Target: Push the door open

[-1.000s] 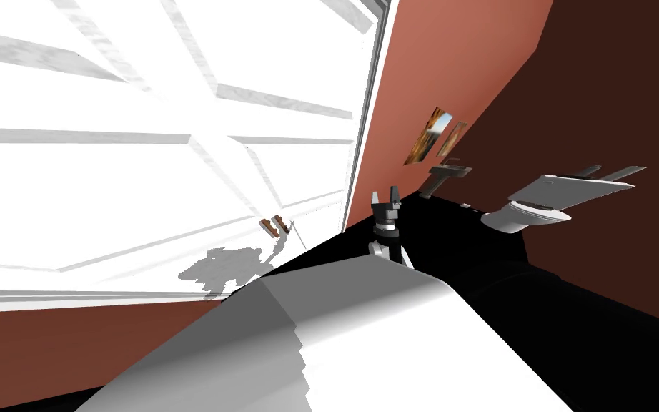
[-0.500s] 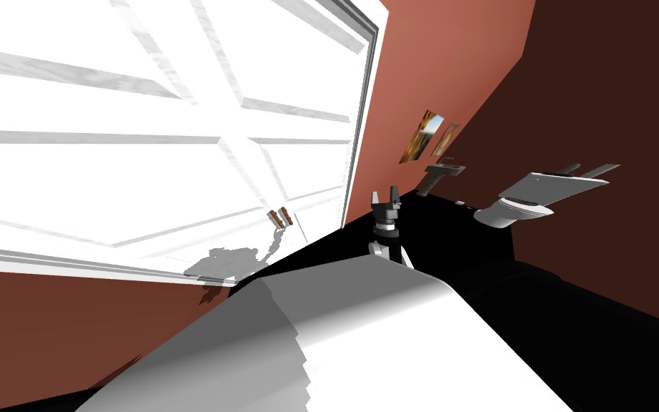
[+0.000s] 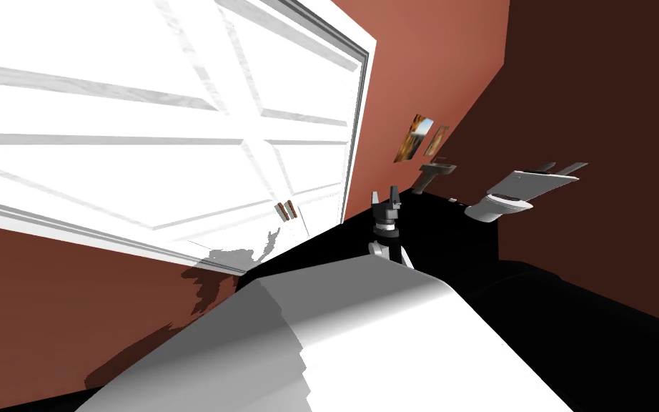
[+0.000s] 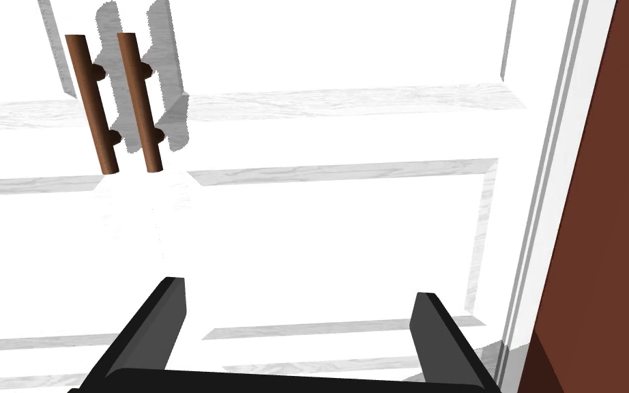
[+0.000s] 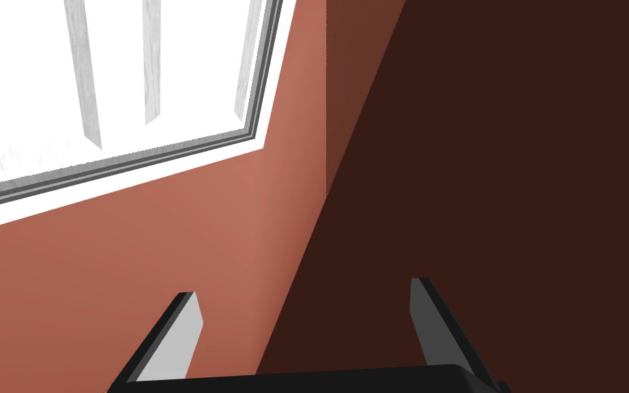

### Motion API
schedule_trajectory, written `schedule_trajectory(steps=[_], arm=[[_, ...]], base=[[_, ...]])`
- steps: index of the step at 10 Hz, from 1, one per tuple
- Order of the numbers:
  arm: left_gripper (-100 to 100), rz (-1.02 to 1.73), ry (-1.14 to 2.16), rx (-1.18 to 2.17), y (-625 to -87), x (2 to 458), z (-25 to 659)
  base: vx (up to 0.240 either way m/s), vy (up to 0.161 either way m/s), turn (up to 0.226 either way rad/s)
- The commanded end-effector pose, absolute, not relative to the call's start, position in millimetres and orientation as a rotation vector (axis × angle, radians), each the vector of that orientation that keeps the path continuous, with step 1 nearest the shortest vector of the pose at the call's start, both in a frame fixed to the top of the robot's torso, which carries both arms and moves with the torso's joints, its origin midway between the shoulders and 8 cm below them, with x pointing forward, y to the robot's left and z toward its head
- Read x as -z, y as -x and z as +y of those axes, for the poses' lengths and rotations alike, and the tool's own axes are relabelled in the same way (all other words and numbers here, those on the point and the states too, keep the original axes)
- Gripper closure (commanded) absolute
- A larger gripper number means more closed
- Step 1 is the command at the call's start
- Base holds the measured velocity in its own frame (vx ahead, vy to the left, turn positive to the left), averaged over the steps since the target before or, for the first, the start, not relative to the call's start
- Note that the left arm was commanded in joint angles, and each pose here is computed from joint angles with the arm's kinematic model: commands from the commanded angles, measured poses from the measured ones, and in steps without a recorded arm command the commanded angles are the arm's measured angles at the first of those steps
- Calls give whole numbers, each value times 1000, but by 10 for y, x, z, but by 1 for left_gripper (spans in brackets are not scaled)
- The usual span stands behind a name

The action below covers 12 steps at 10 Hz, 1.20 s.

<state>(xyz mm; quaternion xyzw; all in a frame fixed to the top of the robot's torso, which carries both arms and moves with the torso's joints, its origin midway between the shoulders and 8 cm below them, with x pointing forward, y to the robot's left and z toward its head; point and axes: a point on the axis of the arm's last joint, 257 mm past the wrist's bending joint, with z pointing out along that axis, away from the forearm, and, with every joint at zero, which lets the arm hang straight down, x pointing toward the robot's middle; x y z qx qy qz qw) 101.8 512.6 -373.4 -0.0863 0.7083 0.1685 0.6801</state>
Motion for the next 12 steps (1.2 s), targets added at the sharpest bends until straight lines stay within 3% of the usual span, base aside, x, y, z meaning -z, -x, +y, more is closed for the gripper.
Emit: schedule_trajectory(steps=[1, 6, 12], arm=[[-100, 1591, 195, -398, -1001, 3715, 5216], [-100, 1592, 212, -469, -937, 3631, 5518], [-100, 1587, 277, -576, -805, 3547, 5918]], base=[[-236, 62, -42], [-237, 100, -51], [-172, 93, -84]])
